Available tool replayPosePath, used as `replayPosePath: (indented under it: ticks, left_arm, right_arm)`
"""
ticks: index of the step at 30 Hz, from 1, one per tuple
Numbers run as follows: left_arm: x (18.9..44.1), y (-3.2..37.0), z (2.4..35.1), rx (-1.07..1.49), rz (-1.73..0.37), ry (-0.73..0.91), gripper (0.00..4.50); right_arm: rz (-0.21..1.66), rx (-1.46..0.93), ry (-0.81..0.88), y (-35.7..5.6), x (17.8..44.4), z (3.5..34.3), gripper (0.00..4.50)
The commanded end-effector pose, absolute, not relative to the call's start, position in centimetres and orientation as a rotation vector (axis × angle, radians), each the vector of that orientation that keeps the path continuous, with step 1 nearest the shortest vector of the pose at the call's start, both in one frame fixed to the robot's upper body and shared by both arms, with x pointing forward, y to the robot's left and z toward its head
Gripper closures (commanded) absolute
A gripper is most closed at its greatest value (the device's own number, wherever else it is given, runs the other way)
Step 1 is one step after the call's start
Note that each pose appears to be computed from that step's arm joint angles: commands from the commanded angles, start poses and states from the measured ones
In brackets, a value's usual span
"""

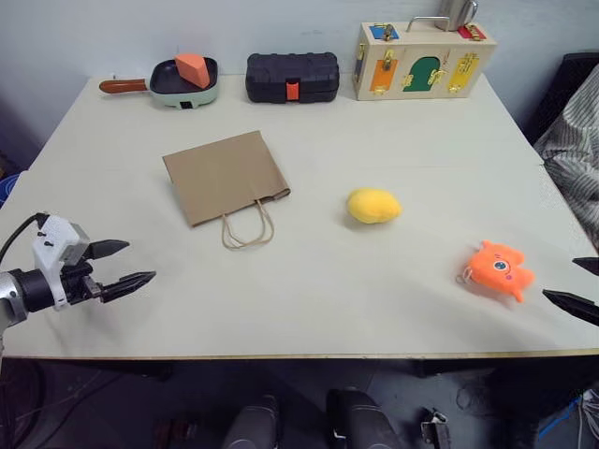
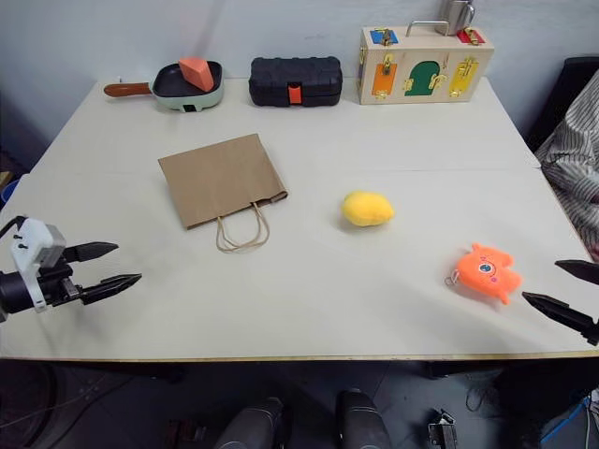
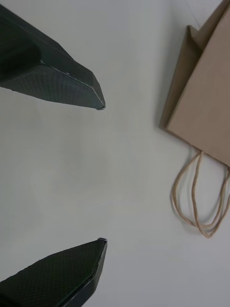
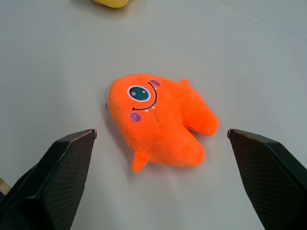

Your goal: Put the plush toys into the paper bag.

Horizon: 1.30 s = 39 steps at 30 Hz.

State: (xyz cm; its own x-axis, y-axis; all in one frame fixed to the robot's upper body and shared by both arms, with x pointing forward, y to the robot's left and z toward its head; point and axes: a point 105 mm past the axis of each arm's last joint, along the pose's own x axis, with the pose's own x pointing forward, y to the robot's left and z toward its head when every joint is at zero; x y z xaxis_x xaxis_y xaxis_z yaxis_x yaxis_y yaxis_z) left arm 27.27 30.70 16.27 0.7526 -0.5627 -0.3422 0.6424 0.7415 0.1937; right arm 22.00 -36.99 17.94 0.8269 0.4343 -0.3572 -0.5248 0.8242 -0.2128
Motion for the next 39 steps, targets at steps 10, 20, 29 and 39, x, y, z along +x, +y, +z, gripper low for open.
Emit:
replayPosePath:
  ticks: [10,20,29,39]
  left_arm:
    - [27.5,30.8,17.6,0.361,-0.654,0.249,0.01]
    - [29.4,28.5,17.9,0.477,-0.827,0.268,0.01]
    - [35.1,24.6,18.5,0.833,-1.024,0.239,0.01]
    - [39.1,20.3,17.8,0.995,-1.121,0.181,0.01]
  right_arm:
    - [0.491,-0.335,0.251,-36.6,22.2,19.5,0.0]
    - [0.565,-0.334,0.224,-33.7,22.3,20.5,0.0]
    - [0.951,-0.354,0.107,-21.1,21.3,22.4,0.0]
    - [1.11,-0.319,-0.025,-13.9,20.3,23.2,0.0]
